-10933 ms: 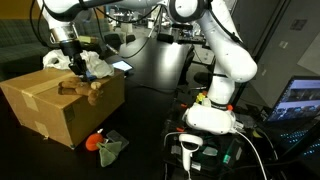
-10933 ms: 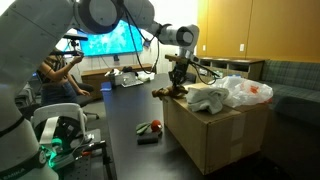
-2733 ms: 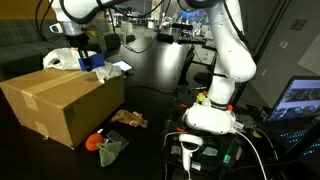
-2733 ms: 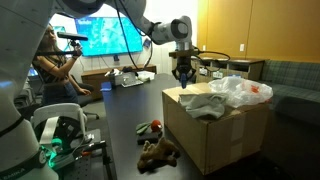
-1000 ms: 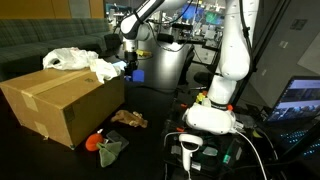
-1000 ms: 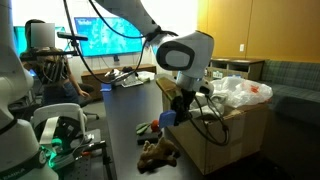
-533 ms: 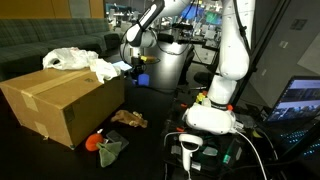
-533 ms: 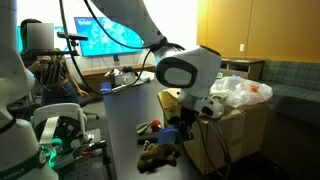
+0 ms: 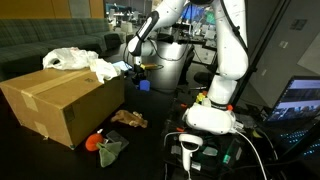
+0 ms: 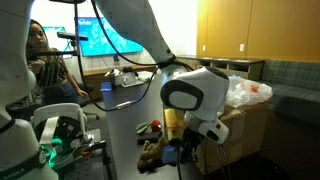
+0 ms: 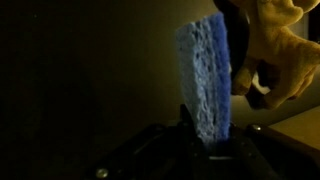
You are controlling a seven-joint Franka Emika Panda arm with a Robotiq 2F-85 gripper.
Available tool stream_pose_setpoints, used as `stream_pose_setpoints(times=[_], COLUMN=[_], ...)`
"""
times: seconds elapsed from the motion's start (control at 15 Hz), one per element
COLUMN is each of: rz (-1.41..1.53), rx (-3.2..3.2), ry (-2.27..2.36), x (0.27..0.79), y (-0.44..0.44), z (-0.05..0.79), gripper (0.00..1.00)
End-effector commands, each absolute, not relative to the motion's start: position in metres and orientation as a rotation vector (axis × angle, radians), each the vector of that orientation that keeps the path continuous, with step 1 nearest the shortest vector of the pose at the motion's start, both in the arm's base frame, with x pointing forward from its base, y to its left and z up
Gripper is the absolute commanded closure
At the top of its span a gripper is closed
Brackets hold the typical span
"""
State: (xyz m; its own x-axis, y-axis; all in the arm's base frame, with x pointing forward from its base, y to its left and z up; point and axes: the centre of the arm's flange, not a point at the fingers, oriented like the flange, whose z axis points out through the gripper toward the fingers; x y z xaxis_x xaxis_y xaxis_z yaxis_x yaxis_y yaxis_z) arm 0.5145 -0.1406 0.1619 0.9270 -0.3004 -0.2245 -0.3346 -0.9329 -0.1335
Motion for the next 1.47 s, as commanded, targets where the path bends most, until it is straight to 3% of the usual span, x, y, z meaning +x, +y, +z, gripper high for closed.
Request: stream_pose_setpoints(times=[0.0, 0.07, 0.13, 0.67, 1.4], rz=[0.272, 0.270, 0.266, 0.249, 0.432], rx=[-2.893, -2.890, -2.890, -2.898, -2.837], ry=[0.580, 0.596, 0.613, 0.653, 0.301], x=[0.523, 0.522, 0.522, 0.521, 0.496], y=[-0.159, -0.162, -0.166, -0.167, -0.045], z=[0.145, 0.141, 0.139, 0.140, 0.155], gripper=[0.89, 0.71, 0.61, 0.03, 0.00])
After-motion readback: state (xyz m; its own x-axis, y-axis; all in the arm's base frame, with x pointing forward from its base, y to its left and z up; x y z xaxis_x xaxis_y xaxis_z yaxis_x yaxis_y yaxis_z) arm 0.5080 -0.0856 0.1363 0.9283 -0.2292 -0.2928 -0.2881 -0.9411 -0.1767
